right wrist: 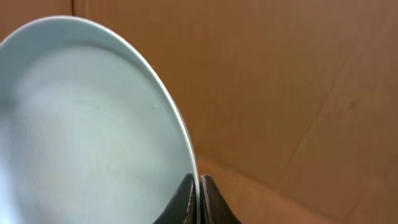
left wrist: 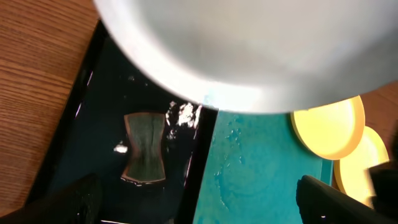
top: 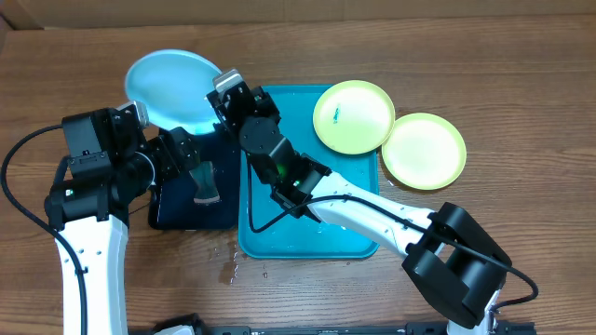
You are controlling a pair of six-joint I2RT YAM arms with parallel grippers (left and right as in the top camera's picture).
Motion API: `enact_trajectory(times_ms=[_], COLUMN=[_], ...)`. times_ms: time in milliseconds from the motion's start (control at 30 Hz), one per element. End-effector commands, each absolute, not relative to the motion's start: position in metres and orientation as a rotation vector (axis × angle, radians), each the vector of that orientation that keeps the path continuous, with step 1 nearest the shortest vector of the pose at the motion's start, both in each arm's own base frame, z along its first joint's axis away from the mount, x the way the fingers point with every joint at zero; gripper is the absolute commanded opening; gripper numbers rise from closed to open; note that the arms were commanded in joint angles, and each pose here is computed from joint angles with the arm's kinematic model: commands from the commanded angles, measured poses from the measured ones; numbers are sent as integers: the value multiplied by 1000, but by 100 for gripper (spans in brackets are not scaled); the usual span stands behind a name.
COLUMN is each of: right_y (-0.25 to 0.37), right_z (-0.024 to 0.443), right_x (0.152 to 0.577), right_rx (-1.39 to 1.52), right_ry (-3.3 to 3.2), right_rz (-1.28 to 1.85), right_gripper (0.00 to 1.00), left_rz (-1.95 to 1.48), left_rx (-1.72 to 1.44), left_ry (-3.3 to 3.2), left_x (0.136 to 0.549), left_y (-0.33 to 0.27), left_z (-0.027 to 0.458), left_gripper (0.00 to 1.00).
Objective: Clean dirty plates on tray and stack at the side
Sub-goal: 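Swing the white plate right over the yellow plate beside the tray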
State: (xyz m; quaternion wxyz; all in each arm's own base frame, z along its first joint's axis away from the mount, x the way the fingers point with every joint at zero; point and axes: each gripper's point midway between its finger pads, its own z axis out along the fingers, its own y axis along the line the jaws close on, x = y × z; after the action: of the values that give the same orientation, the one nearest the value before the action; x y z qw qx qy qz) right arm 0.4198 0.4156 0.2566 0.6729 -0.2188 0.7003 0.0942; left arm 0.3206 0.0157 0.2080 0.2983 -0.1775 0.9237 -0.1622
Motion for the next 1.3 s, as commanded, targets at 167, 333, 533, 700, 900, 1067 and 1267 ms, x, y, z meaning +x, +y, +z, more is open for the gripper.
enact_trajectory(times_ms=[167,333,533,700,900,1067,1267], right_y=[402,394,380,356,329,283,221], right_z=[208,190,189,174,151,134,127], right_x=[410,407,418,430,442,452,464], right_rx=[-351,-289,-125,140,150,348,610], right_ry=[1868,1956,1983,2056,2184,2269,2308], right_rz=[298,312,362,444,450,418,382], right_gripper=[4,4,4,4,4,4,4], left_rz=[-431,-431,-430,-431,-431,-431,-431], left_rx=[-472,-472,-472,-472,-472,-472,-472], left_ry=[2444,2444,2444,2444,2444,2444,2444], left_x=[323,323,323,323,323,323,323], left_y=[17,16,17,17,16,17,17], left_z=[212,212,212,212,212,212,212], left_gripper=[100,100,100,100,100,100,99])
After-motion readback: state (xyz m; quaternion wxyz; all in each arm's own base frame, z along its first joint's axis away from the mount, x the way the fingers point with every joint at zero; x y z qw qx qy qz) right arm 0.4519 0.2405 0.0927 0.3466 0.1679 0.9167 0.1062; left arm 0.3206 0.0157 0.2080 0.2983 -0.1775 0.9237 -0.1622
